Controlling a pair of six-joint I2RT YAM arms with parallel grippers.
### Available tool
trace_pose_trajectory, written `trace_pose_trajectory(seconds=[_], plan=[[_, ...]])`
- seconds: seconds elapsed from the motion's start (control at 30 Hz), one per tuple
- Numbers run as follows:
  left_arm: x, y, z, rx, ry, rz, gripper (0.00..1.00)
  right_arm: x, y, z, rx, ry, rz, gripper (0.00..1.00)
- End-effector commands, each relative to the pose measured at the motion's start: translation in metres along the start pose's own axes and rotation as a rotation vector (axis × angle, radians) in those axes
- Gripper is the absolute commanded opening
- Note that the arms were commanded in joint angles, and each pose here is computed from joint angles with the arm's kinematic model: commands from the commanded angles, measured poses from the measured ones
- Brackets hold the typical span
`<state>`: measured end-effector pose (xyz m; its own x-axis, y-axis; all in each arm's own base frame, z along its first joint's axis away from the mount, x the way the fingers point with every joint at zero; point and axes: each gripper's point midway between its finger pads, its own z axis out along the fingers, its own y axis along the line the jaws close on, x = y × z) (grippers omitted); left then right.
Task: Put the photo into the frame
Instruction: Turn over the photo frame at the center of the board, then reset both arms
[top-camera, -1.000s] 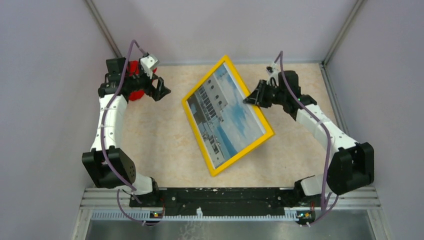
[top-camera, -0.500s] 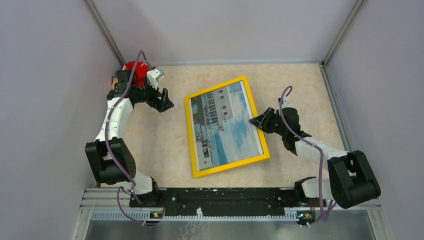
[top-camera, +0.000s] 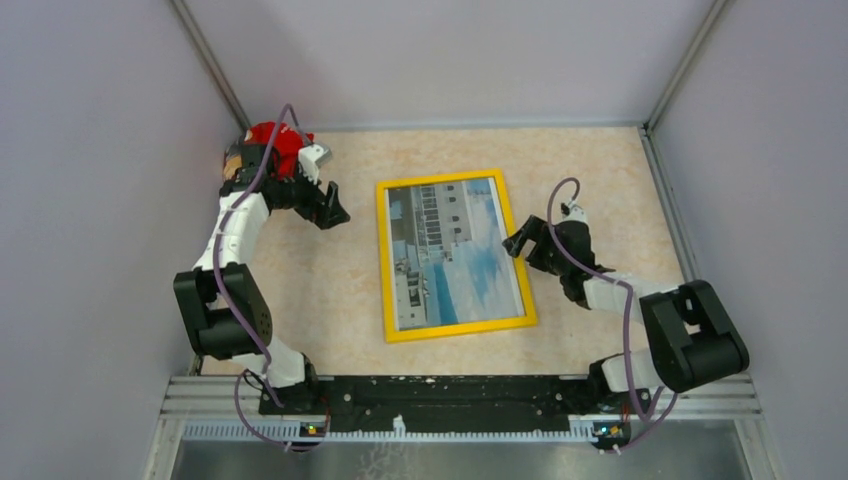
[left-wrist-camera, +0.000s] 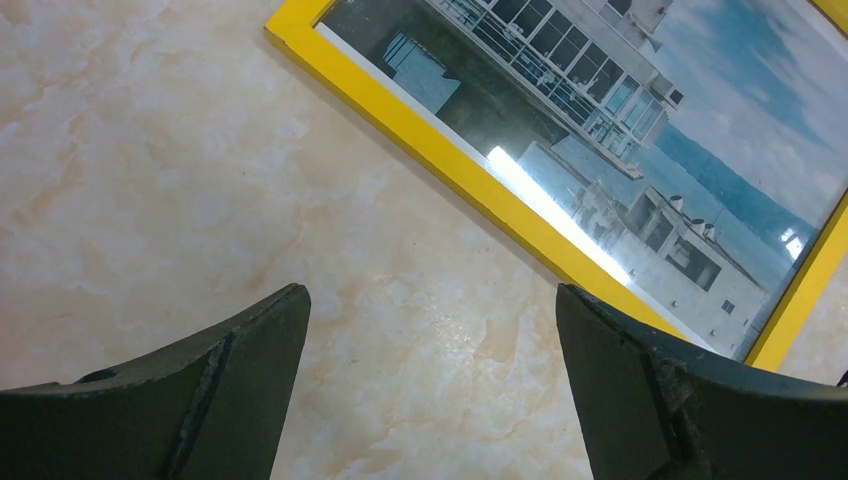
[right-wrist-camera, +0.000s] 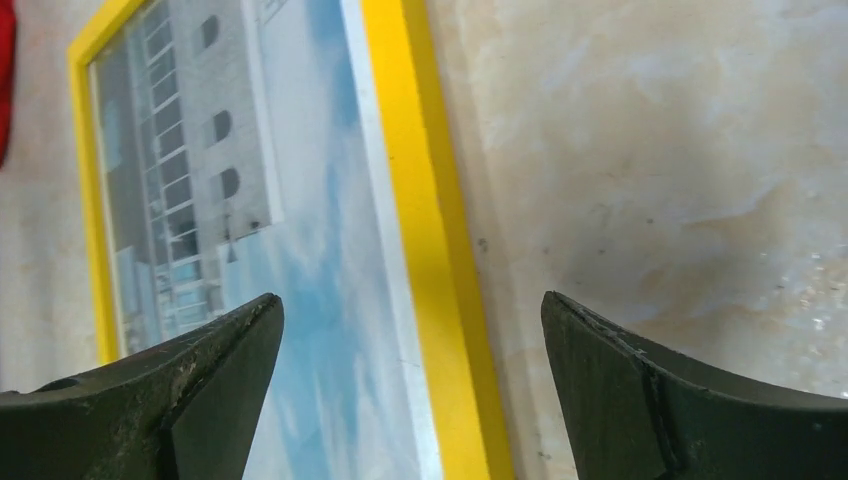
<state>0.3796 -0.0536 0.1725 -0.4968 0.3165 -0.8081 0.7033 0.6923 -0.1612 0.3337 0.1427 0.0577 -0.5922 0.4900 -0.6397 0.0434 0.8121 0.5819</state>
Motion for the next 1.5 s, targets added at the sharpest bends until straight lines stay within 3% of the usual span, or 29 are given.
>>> trace_pose_trajectory(seconds=[0.0, 0.17, 0.43, 0.53, 0.77, 0.87, 0.97, 1.23, 1.27, 1.47], plan=[[0.001, -0.001, 0.003, 0.024, -0.022, -0.004, 0.99, -0.027, -0.012, -0.005, 0.097, -0.09, -0.084, 0.99], [0.003, 0.008, 0.009, -0.02, -0.043, -0.023, 0.99, -0.072, -0.029, -0.03, 0.272, -0.253, -0.131, 0.99], [0.038, 0.047, 0.03, -0.303, -0.194, -0.164, 0.99, -0.143, -0.075, -0.082, 0.642, -0.59, -0.309, 0.99], [0.054, 0.05, 0.035, -0.368, -0.283, -0.16, 0.99, -0.15, -0.096, -0.093, 0.718, -0.654, -0.297, 0.99], [0.066, 0.011, 0.03, -0.344, -0.512, 0.038, 0.99, -0.148, -0.163, -0.122, 0.812, -0.77, -0.104, 0.99], [0.062, 0.0, 0.023, -0.355, -0.597, 0.121, 0.99, -0.146, -0.171, -0.126, 0.729, -0.833, -0.07, 0.99], [0.066, 0.003, 0.024, -0.377, -0.577, 0.091, 0.99, -0.146, -0.165, -0.114, 0.663, -0.826, -0.13, 0.99], [0.07, 0.015, 0.039, -0.482, -0.54, 0.077, 0.99, -0.133, -0.12, -0.072, 0.375, -0.698, -0.433, 0.99], [0.072, 0.016, 0.04, -0.48, -0.523, 0.067, 0.99, -0.135, -0.116, -0.074, 0.353, -0.742, -0.457, 0.99], [0.072, 0.016, 0.039, -0.481, -0.519, 0.068, 0.99, -0.131, -0.12, -0.063, 0.427, -0.674, -0.442, 0.99]])
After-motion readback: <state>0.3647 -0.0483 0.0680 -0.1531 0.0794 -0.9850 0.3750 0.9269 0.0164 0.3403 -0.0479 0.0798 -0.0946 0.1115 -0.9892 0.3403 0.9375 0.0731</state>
